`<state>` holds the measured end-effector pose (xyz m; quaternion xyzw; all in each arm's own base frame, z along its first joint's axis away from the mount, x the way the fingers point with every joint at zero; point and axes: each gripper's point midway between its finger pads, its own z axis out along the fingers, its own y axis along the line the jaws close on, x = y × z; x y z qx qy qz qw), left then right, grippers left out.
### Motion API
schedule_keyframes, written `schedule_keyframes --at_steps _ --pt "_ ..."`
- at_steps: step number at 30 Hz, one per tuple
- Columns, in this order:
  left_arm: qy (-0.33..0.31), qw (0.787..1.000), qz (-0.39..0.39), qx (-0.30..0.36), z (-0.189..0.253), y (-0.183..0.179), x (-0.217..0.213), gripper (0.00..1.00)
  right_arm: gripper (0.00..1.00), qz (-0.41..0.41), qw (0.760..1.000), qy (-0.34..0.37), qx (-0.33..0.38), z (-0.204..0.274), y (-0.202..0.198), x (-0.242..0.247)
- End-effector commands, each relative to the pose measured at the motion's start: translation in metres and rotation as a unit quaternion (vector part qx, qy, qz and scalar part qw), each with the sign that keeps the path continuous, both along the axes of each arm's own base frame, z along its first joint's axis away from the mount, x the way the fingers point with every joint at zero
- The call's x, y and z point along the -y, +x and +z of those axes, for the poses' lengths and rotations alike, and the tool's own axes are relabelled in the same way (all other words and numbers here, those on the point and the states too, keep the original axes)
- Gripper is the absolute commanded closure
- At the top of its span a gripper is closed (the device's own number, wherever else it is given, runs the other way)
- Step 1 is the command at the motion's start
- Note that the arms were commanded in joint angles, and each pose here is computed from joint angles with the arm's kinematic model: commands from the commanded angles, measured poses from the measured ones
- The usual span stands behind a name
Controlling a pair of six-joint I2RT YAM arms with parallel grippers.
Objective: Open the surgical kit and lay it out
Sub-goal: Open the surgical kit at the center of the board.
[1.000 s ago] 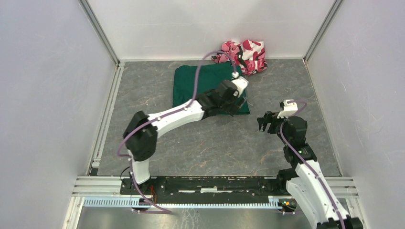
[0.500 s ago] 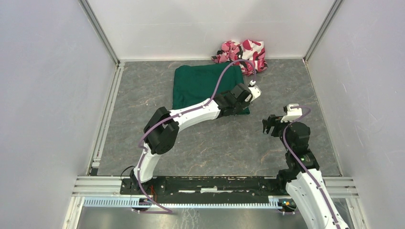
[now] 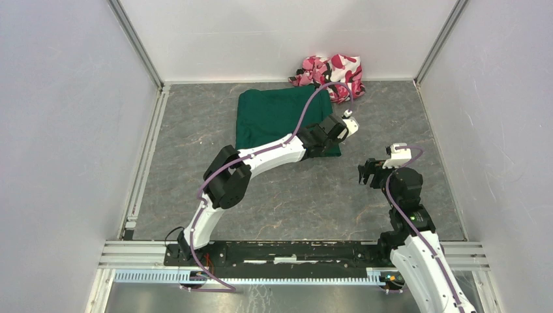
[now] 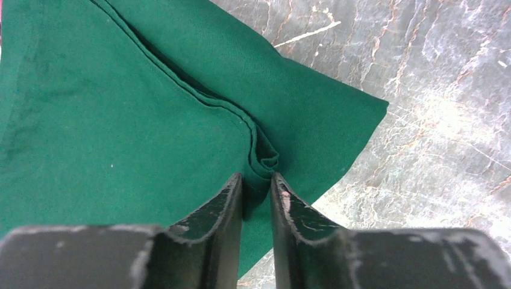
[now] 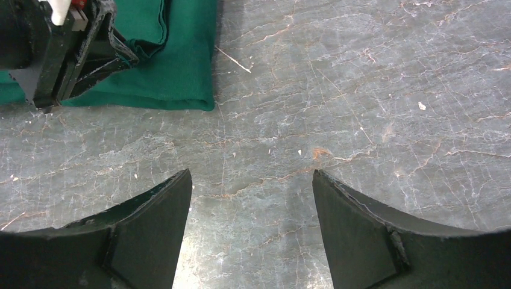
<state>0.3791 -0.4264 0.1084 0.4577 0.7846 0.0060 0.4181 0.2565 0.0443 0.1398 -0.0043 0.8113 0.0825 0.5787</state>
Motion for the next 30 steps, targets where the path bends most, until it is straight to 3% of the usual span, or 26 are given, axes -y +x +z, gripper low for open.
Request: schedule_keyframes --at_steps 1,5,10,13,17,20,24,25,26,27,28,29,30 --pt "-0.003 0.999 0.008 0.031 0.019 0.012 0.005 0.76 0.2 -0.007 1.0 -0.008 0.013 0.005 0.003 0.004" --pt "-0.051 0.996 0.05 0.051 0.049 0.021 -0.002 0.97 0.2 -0.005 1.0 -0.008 0.013 0.005 0.003 0.003" --pt "-0.132 0.975 0.152 0.091 0.108 0.053 -0.058 0.98 0.2 0.001 1.0 -0.006 0.01 0.002 0.003 0.001" --pt "-0.153 0.942 0.269 0.127 0.14 0.08 -0.139 0.98 0.2 0.004 1.0 -0.005 0.007 0.001 0.003 -0.001" --pt "-0.19 0.842 0.476 0.17 0.162 0.098 -0.313 0.98 0.2 0.011 1.0 0.003 0.006 -0.002 0.003 -0.004" --pt "-0.165 0.736 0.617 0.225 0.164 0.073 -0.443 0.98 0.2 0.025 1.0 0.016 0.004 -0.004 0.002 -0.011" --pt "-0.114 0.56 0.785 0.238 0.146 0.006 -0.587 0.98 0.2 0.054 0.998 0.033 0.007 -0.001 0.002 -0.024" --pt "-0.105 0.534 0.805 0.237 0.142 -0.007 -0.609 0.93 0.21 0.061 0.997 0.035 0.007 -0.001 0.003 -0.027" --pt "-0.095 0.511 0.82 0.24 0.141 -0.019 -0.625 0.77 0.2 0.07 0.997 0.037 0.006 0.0 0.003 -0.031" --pt "-0.093 0.487 0.832 0.248 0.144 -0.03 -0.634 0.45 0.21 0.077 0.996 0.036 0.002 -0.001 0.004 -0.033" --pt "-0.102 0.477 0.835 0.254 0.147 -0.034 -0.635 0.13 0.21 0.088 0.996 0.033 -0.001 -0.002 0.004 -0.036" --pt "-0.129 0.496 0.823 0.244 0.146 -0.028 -0.629 0.02 0.21 0.099 0.995 0.032 -0.004 -0.002 0.005 -0.04" --pt "-0.16 0.532 0.801 0.224 0.144 -0.014 -0.619 0.01 0.21 0.108 0.994 0.028 -0.011 -0.004 0.006 -0.042"
